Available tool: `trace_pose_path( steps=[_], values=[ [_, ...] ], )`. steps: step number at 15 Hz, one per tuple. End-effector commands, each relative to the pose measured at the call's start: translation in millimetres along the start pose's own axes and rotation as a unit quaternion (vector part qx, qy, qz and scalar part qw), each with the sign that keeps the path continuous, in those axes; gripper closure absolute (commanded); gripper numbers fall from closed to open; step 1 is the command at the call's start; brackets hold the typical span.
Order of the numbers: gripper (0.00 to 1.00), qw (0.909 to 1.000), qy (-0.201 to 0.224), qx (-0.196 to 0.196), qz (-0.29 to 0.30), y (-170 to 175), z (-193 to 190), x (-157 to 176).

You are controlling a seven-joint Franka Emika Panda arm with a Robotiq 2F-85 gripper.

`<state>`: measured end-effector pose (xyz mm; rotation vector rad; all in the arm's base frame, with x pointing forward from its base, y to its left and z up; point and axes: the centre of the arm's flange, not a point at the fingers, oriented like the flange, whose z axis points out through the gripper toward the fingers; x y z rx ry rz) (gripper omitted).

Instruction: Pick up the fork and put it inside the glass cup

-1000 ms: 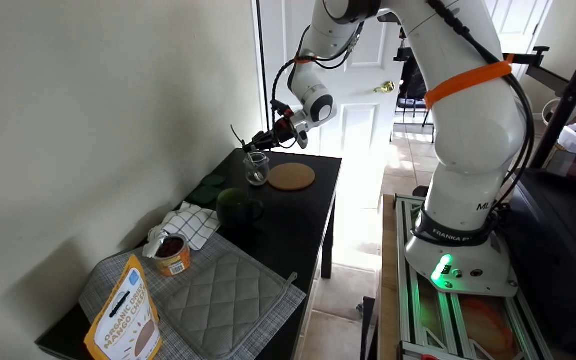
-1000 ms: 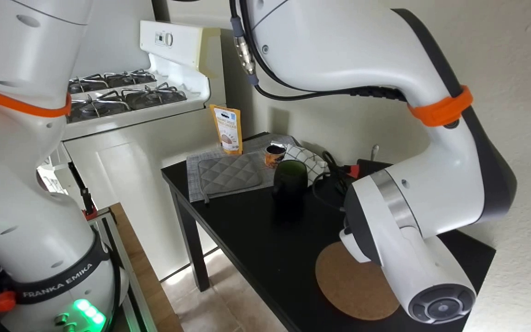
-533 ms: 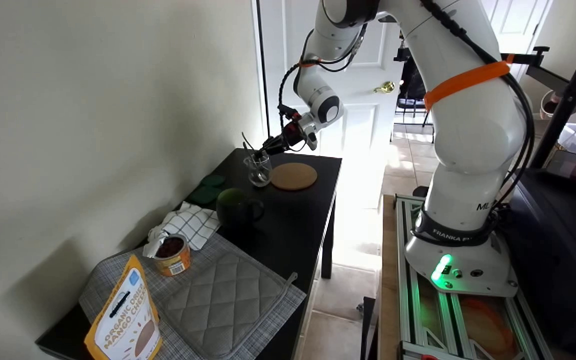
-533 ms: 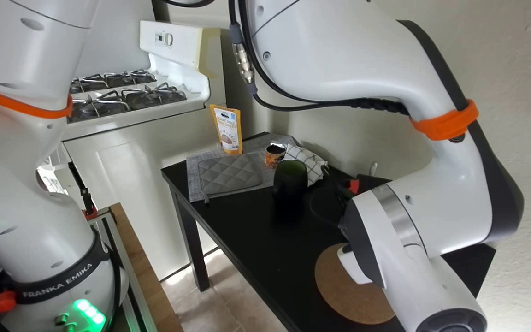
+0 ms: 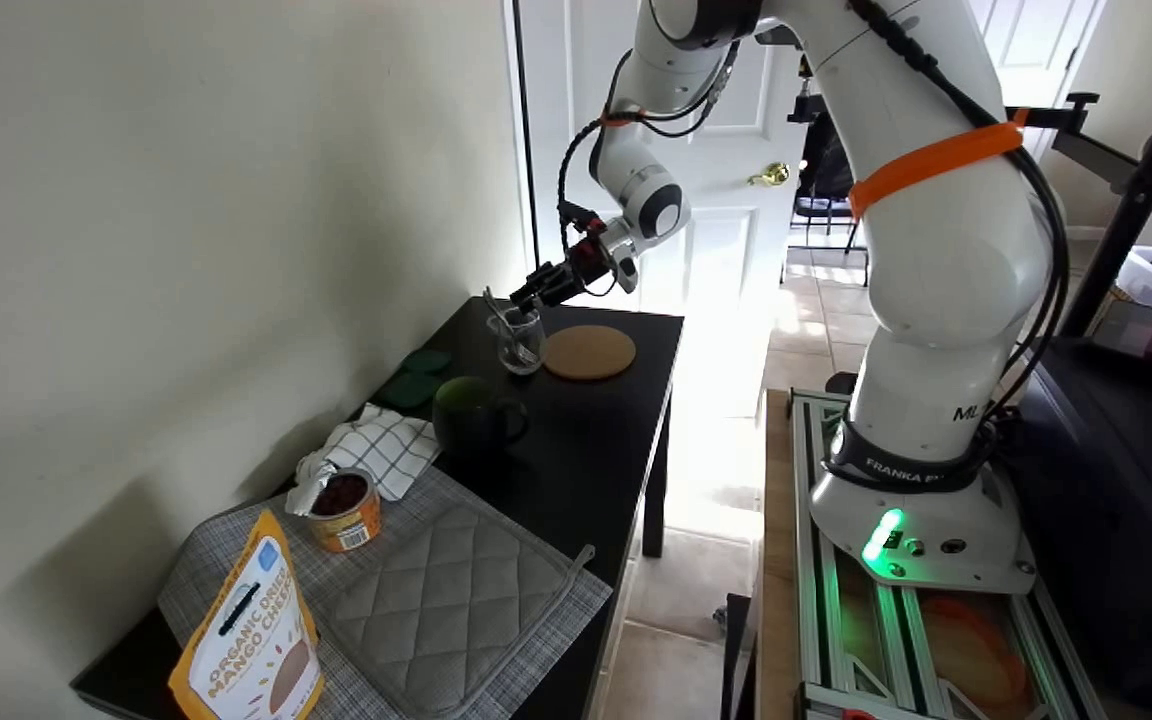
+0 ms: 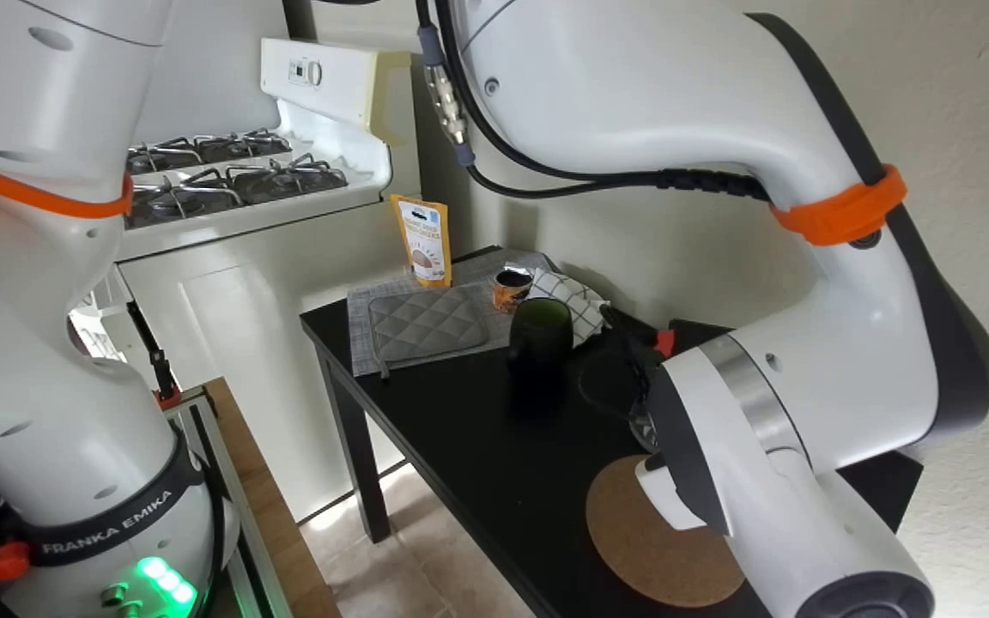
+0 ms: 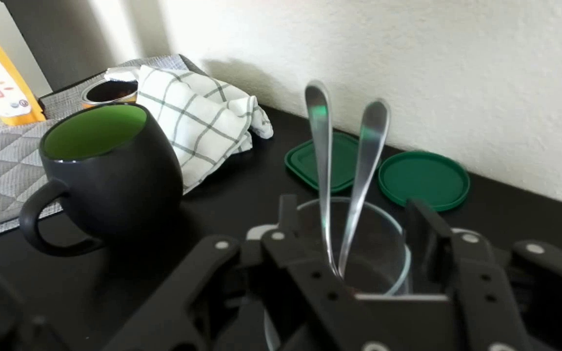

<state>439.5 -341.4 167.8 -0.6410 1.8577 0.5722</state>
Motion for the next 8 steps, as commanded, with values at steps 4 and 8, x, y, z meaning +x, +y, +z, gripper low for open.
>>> trace_pose_path(
  steps=[4,8],
  values=[
    [0.00,0.9872,0.053,-0.100,-0.112,66,-11,-90],
    [0.00,0.9802,0.052,-0.131,-0.139,58,-3,-98]
  ],
)
